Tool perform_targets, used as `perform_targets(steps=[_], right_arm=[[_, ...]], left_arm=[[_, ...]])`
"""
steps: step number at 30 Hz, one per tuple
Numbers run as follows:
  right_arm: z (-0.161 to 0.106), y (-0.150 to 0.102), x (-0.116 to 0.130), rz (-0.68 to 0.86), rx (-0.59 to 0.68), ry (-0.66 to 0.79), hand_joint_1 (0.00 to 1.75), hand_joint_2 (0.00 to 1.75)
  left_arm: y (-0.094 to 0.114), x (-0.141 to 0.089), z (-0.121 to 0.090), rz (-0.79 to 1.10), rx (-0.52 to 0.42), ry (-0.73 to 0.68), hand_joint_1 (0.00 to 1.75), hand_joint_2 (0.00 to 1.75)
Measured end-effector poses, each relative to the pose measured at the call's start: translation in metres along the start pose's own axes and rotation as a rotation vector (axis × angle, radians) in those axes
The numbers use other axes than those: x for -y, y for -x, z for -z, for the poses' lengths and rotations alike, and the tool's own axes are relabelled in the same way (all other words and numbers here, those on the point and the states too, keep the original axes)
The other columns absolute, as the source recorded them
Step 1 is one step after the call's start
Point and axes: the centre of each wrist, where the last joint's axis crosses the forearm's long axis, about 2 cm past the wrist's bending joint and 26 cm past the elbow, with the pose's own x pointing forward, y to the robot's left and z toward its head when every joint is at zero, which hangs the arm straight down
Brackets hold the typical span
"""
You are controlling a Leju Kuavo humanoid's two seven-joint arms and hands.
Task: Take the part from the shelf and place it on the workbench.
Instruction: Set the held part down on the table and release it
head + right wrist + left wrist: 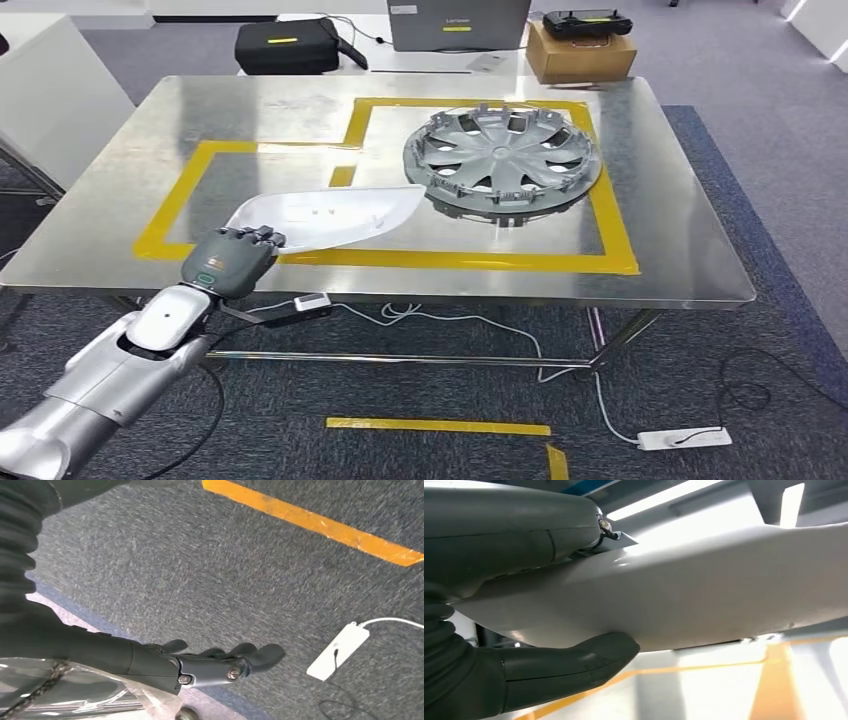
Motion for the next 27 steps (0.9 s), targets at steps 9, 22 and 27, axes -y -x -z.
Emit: perform_targets(steps=[9, 22, 27], right_arm=[[0.002, -0.004, 0.001, 0.002, 0.006, 0.001, 0.00, 1.75], [0.002, -0.007, -0.001, 0.006, 0.015, -0.003, 0.00, 1.75], [0.001, -0.008, -0.003, 0.007, 0.015, -0.005, 0.00, 1.75]], left_arm=[[0.014, 0.009, 0.001, 0.014, -0.042, 0.044, 1.75, 1.75], [0.034, 0.019, 0.002, 0.032, -0.105, 0.096, 1.75, 1.75], [0.036, 0.023, -0.001, 0.030, -0.119, 0.117, 1.75, 1.75]])
